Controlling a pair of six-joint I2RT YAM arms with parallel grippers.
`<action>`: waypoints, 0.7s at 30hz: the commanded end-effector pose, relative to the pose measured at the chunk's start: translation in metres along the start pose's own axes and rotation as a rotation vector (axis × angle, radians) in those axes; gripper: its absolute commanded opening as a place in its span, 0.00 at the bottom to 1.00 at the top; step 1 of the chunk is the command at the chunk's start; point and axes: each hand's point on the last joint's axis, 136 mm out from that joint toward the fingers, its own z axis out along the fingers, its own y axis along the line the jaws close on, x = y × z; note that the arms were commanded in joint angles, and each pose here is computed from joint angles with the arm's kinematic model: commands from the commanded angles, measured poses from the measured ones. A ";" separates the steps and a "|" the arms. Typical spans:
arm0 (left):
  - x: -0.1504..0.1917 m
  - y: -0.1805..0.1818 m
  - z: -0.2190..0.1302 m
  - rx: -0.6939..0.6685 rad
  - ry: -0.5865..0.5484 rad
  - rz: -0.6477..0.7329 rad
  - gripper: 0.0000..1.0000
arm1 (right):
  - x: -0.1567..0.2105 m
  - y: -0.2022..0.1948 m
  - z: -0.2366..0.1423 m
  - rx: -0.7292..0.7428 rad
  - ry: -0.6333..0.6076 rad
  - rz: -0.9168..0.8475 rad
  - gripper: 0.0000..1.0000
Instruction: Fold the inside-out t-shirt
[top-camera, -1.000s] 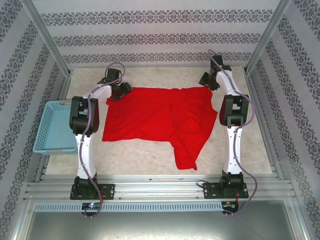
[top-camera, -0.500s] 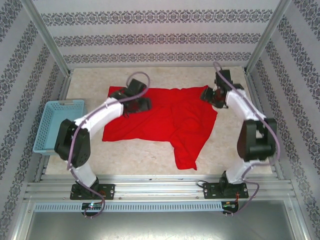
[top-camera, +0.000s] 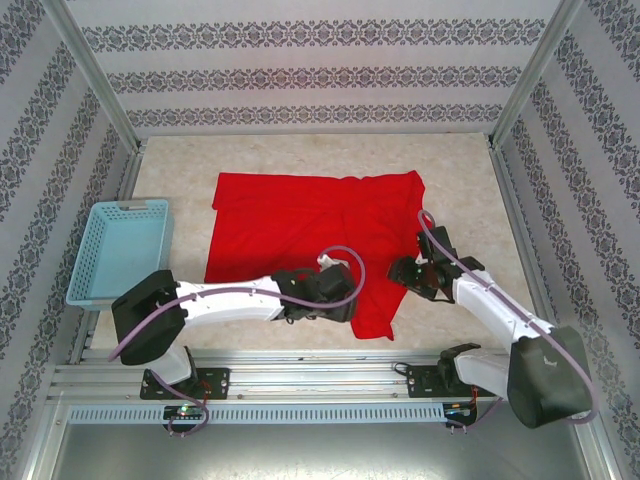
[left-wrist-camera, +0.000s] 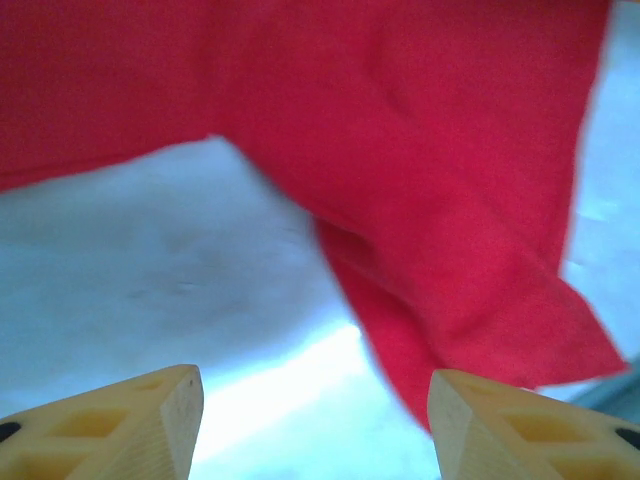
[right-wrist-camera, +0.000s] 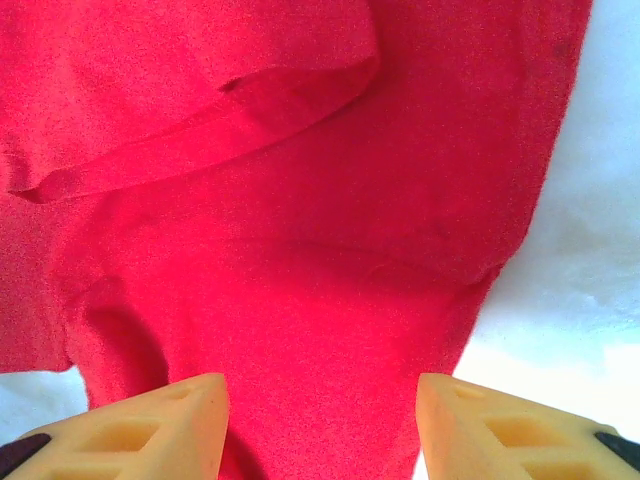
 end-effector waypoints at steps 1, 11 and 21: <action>0.002 -0.026 0.009 0.053 -0.046 -0.007 0.58 | -0.001 0.006 -0.001 -0.020 -0.043 0.006 0.53; 0.020 -0.065 0.036 0.152 -0.001 0.004 0.49 | 0.007 0.005 0.004 -0.020 -0.032 -0.020 0.53; 0.017 -0.059 0.050 0.107 0.000 -0.021 0.43 | 0.011 0.001 0.007 -0.009 -0.039 -0.042 0.53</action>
